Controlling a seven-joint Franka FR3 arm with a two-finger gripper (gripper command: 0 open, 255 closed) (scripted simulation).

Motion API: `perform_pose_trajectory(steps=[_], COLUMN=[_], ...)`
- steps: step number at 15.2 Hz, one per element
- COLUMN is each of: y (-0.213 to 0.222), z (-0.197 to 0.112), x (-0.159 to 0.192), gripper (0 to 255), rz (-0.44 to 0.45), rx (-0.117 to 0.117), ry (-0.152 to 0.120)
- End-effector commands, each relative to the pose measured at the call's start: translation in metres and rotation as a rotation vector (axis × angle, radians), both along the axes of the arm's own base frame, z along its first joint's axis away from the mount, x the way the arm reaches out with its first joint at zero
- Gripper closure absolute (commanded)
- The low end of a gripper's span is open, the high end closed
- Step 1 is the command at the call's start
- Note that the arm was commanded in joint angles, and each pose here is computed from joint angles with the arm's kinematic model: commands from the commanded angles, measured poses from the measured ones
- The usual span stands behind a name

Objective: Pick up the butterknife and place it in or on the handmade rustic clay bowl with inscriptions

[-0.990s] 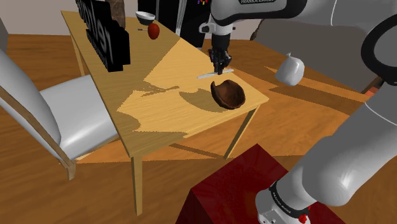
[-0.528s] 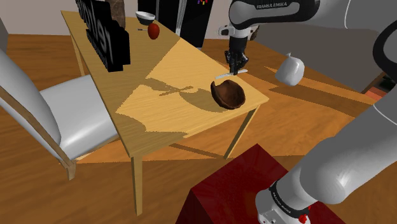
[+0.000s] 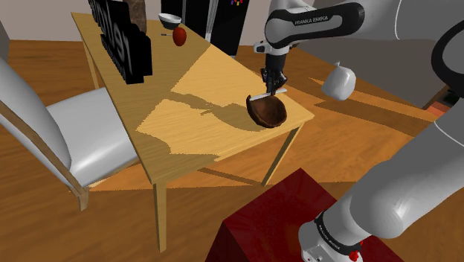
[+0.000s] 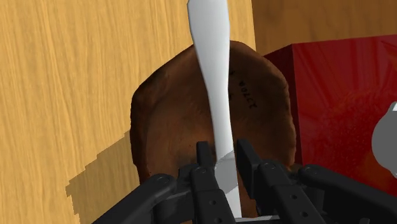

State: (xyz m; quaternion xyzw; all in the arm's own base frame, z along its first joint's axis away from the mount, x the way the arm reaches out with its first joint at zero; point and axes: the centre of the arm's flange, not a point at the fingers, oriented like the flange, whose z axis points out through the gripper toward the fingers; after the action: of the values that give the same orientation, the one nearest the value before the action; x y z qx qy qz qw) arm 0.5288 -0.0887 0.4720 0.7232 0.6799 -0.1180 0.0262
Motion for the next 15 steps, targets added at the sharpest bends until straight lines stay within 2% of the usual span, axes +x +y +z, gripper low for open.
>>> perform_pose_trajectory(steps=[1,6,14,15], y=[0.000,0.000,0.000,0.000], z=[-0.010,-0.037,-0.038,-0.038], x=[-0.001,-0.001,-0.001,-0.001], gripper=[255,255,255,0], rz=[0.000,0.000,0.000,0.000], rx=[0.000,0.000,0.000,0.000], ry=[0.000,0.000,0.000,0.000])
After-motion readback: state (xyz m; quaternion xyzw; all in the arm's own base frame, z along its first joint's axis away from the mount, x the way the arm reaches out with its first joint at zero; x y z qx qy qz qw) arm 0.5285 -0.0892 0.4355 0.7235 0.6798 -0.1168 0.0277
